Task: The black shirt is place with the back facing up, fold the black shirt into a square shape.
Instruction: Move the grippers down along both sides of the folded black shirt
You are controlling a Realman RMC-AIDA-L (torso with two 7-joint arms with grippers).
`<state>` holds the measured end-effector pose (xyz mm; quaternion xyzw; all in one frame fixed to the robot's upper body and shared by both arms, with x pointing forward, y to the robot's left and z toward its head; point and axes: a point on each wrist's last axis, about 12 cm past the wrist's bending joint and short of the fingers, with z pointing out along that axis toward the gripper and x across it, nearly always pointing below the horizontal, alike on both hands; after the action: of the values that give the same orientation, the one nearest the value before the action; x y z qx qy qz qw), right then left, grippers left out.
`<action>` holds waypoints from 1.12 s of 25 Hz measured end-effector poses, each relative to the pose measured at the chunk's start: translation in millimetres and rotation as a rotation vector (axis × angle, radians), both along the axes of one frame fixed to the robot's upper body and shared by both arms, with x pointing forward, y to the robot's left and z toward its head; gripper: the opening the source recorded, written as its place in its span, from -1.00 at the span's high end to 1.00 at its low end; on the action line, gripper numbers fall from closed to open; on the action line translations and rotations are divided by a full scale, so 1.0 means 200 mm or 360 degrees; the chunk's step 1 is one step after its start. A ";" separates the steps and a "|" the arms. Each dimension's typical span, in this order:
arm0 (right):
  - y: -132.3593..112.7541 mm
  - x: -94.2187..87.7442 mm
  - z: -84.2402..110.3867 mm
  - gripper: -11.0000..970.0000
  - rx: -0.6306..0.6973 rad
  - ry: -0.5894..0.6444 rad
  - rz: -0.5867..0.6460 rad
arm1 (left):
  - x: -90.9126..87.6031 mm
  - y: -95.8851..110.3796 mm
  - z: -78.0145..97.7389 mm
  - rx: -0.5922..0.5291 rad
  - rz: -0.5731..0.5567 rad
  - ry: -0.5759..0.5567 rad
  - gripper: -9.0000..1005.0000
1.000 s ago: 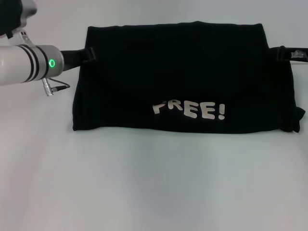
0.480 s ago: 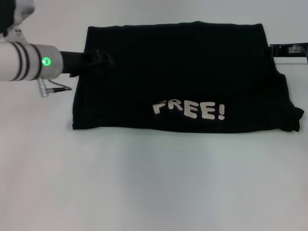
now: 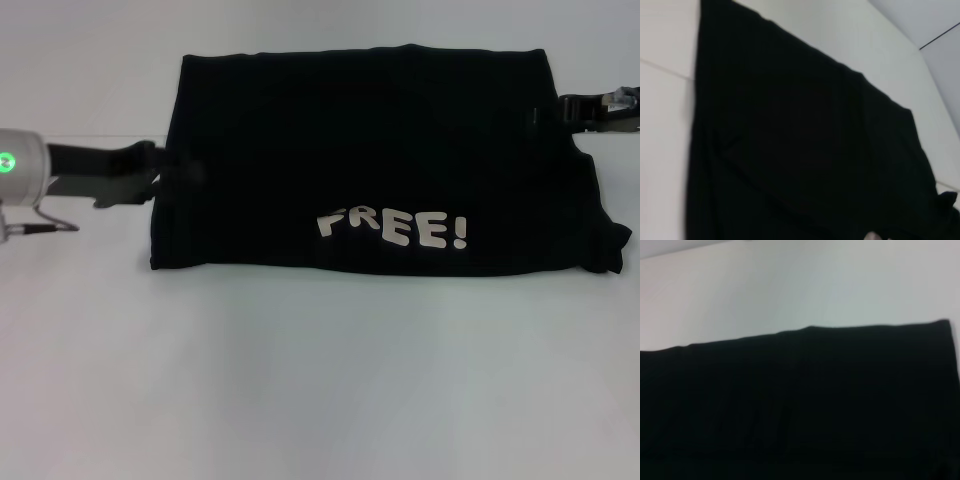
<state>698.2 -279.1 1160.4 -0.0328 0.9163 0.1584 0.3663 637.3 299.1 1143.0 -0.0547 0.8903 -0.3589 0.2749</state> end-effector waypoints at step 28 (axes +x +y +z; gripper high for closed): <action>-0.06 -0.03 0.01 -0.38 0.0074 0.0128 -0.0002 | -0.09 0.08 -0.28 0.0204 0.0180 0.0122 -0.07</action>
<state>691.2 -290.3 1162.3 -0.0173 0.9264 0.1807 0.3299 619.8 315.7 1087.3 -0.1009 0.9168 -0.2829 0.2633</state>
